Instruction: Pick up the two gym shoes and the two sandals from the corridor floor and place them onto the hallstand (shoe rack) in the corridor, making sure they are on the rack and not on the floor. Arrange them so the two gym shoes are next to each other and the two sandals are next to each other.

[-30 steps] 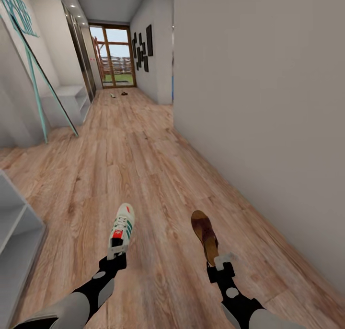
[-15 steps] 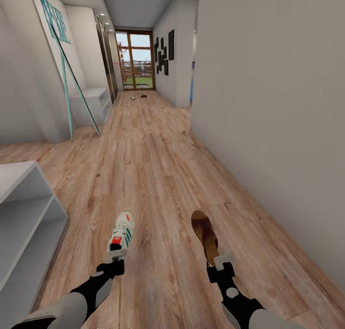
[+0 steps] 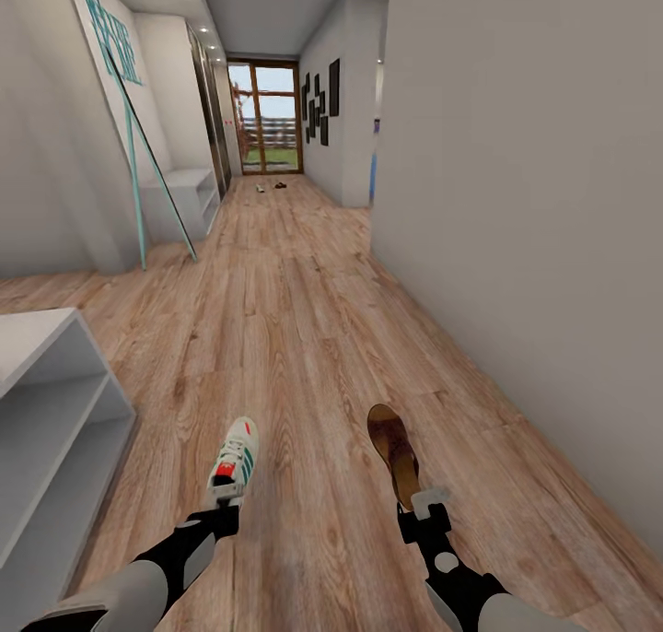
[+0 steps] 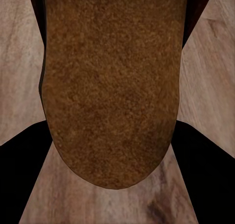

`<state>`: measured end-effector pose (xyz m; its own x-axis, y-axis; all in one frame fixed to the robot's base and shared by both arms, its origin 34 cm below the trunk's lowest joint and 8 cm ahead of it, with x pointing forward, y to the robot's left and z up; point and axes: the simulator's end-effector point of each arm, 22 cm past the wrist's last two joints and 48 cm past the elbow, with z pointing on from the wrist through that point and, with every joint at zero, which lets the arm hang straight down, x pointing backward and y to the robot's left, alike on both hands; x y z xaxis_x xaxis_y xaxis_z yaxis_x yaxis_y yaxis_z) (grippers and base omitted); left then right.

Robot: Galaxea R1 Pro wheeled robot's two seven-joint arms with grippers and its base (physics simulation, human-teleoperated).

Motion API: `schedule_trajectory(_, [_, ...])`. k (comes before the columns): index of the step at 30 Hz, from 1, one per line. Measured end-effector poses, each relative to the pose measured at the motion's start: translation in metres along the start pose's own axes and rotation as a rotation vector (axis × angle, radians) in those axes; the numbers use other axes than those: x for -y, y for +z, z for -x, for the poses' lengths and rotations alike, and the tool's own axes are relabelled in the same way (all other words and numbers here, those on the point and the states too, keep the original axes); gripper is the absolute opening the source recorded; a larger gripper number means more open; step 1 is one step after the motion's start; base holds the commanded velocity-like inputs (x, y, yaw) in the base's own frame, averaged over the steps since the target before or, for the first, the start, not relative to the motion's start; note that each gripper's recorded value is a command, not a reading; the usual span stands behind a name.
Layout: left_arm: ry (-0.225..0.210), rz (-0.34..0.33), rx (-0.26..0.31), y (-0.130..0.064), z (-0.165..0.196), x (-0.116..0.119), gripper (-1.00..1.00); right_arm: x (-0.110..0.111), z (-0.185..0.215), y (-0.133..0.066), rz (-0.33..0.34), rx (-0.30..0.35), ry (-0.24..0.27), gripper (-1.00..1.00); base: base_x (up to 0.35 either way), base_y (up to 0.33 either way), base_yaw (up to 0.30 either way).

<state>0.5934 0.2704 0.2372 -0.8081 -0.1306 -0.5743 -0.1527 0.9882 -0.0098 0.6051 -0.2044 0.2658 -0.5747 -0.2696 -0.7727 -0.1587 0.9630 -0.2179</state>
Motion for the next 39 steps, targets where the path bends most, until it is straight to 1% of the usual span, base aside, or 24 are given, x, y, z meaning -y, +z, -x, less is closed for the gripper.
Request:
schedule_trajectory(1, [-0.004,0.0,0.04,0.0,0.009,0.0,-1.0,0.0,0.0,0.0,0.0,0.0,0.0,-1.0,0.0,0.0,0.0])
schedule_trajectory(4, [-0.01,0.001,0.082,-0.001,0.018,0.0,-1.0,0.0,0.0,0.0,0.0,0.001,0.0,-1.0,0.0,0.0,0.0])
schedule_trajectory(6, [-0.012,0.001,0.096,-0.001,0.021,0.0,-1.0,0.0,0.0,0.0,0.0,0.001,0.0,-1.0,0.0,0.0,0.0])
schedule_trajectory(12, [-0.013,0.001,0.109,-0.001,0.024,0.0,-1.0,0.001,0.0,0.0,-0.001,0.0,0.0,-1.0,0.0,0.0,0.0])
schedule_trajectory(21, [-0.012,0.003,0.11,-0.001,0.024,0.0,-1.0,0.001,-0.001,0.0,0.0,-0.003,-0.001,-1.0,0.0,0.0,0.0])
schedule_trajectory(26, [-0.01,0.001,0.11,-0.001,0.024,0.001,-1.0,0.001,-0.014,-0.002,0.002,-0.029,-0.007,-1.0,0.0,0.0,0.0])
schedule_trajectory(31, [-0.008,-0.003,0.115,-0.002,0.026,0.004,-1.0,0.001,-0.017,-0.003,0.003,-0.036,-0.01,-1.0,0.0,0.0,0.0])
schedule_trajectory(34, [-0.015,-0.006,0.149,-0.003,0.043,0.005,-1.0,0.0,-0.017,-0.003,0.004,-0.037,-0.011,-1.0,0.0,0.0,0.0])
schedule_trajectory(36, [-0.024,-0.008,0.192,-0.006,0.064,0.006,-1.0,0.0,-0.017,-0.004,0.004,-0.037,-0.011,-1.0,0.0,0.0,0.0])
schedule_trajectory(39, [-0.03,-0.007,0.2,-0.006,0.068,0.005,-1.0,0.0,-0.017,-0.003,0.004,-0.036,-0.011,-1.0,0.0,0.0,0.0])
